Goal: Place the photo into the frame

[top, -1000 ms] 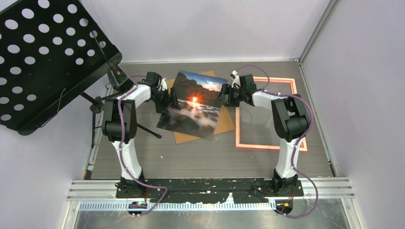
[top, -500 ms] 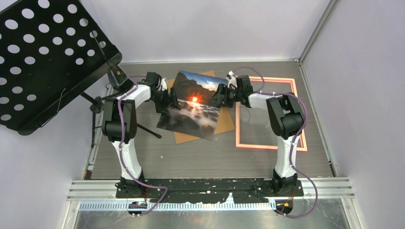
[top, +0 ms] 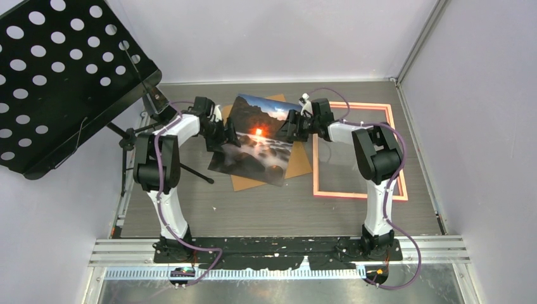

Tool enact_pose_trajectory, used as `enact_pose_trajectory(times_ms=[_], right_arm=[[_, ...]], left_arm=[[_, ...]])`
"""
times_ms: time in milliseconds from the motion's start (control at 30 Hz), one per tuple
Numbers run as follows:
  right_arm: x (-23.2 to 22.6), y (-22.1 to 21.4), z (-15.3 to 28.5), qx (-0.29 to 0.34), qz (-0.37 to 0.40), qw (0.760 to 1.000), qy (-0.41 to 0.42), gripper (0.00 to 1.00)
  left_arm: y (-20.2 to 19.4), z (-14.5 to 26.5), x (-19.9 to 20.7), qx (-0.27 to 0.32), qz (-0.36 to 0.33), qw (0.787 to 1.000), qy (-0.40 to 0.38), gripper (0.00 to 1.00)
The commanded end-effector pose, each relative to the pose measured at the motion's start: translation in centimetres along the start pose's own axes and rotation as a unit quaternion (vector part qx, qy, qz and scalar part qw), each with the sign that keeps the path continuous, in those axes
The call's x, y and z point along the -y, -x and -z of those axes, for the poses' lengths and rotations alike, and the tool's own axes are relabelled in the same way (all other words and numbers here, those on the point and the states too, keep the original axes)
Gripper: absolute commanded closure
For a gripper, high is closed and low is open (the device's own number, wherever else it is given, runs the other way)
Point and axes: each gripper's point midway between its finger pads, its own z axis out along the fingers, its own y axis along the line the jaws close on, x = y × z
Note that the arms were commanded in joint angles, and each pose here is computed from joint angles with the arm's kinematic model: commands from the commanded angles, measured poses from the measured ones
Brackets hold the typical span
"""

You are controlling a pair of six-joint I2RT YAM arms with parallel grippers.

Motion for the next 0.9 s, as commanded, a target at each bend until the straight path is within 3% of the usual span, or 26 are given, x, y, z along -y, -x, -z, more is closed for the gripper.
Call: enact_pose_trajectory(times_ms=[0, 167, 500, 867], right_arm=[[2.3, -0.4, 0.3, -0.039, 0.057, 0.992, -0.105, 0.25], [4.3, -2.5, 1.7, -0.093, 0.088, 0.977, -0.168, 0.25], [6.8, -3.8, 4.8, -0.153, 0.17, 0.941, -0.249, 0.26], [5.6, -4.2, 5.4, -0.186, 0.235, 0.921, -0.25, 0.26]], left_arm=[[1.0, 3.0, 1.4, 0.042, -0.037, 0.998, 0.005, 0.17], [2.5, 4.9, 1.3, 0.068, -0.065, 0.995, 0.035, 0.14], [0.9, 3.0, -1.5, 0.031, -0.05, 0.995, 0.083, 0.14], [0.1, 3.2, -3.0, 0.04, -0.043, 0.992, 0.116, 0.15]])
